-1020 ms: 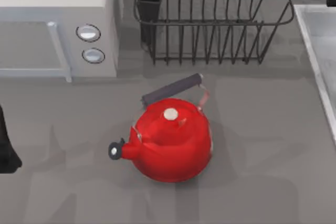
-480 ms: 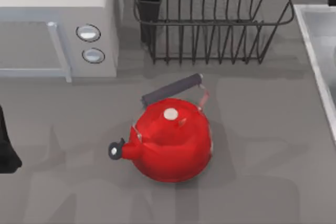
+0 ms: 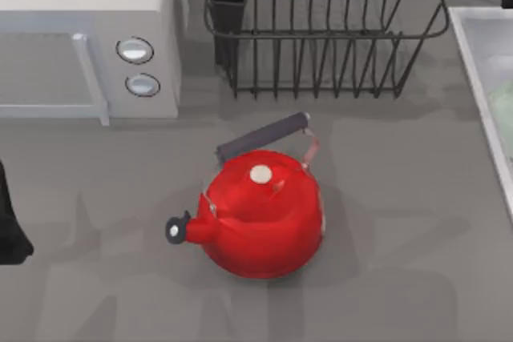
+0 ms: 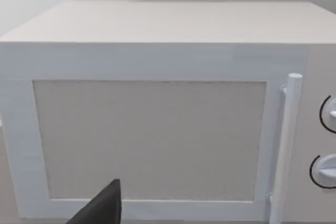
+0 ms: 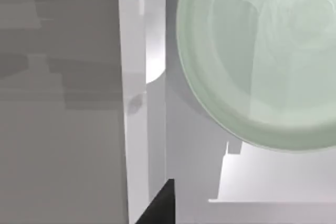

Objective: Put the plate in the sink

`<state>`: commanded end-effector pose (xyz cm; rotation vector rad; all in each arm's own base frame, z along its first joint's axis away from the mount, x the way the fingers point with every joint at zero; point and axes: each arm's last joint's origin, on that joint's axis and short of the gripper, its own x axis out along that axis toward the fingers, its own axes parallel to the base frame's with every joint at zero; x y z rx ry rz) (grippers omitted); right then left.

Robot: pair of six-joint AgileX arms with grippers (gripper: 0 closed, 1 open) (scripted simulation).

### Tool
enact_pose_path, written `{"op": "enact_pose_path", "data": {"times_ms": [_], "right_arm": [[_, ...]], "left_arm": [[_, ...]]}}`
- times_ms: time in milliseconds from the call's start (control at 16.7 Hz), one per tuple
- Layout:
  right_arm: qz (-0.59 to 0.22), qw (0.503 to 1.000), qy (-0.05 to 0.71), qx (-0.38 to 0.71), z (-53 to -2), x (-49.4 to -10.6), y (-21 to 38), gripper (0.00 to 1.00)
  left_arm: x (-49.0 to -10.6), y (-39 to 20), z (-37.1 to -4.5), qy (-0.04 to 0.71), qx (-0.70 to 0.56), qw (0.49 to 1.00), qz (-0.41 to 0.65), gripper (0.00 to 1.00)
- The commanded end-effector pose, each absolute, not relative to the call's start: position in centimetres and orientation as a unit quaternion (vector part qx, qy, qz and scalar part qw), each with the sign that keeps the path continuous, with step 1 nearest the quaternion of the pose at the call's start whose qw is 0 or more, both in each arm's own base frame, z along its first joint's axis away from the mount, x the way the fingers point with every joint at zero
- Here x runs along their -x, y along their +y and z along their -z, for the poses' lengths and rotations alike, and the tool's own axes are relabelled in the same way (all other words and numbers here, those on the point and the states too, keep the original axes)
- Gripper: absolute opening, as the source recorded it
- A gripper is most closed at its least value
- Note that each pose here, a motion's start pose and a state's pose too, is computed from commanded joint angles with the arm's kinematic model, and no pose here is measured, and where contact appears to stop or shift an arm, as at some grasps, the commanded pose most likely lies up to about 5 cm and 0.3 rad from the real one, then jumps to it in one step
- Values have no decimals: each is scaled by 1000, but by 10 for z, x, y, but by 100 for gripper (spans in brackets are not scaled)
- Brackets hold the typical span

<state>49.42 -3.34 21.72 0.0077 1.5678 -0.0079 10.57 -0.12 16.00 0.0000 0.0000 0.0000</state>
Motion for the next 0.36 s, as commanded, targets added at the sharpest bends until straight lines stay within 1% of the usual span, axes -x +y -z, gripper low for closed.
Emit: {"op": "enact_pose_path", "data": {"times_ms": [60, 360], "right_arm": [[4, 708, 706, -3, -217, -494, -33, 100], [4, 708, 706, -3, -217, -494, -33, 100]], "left_arm": [[-106, -1, -160, 0, 0, 1000, 0, 100], [-106, -1, -160, 0, 0, 1000, 0, 100]]}}
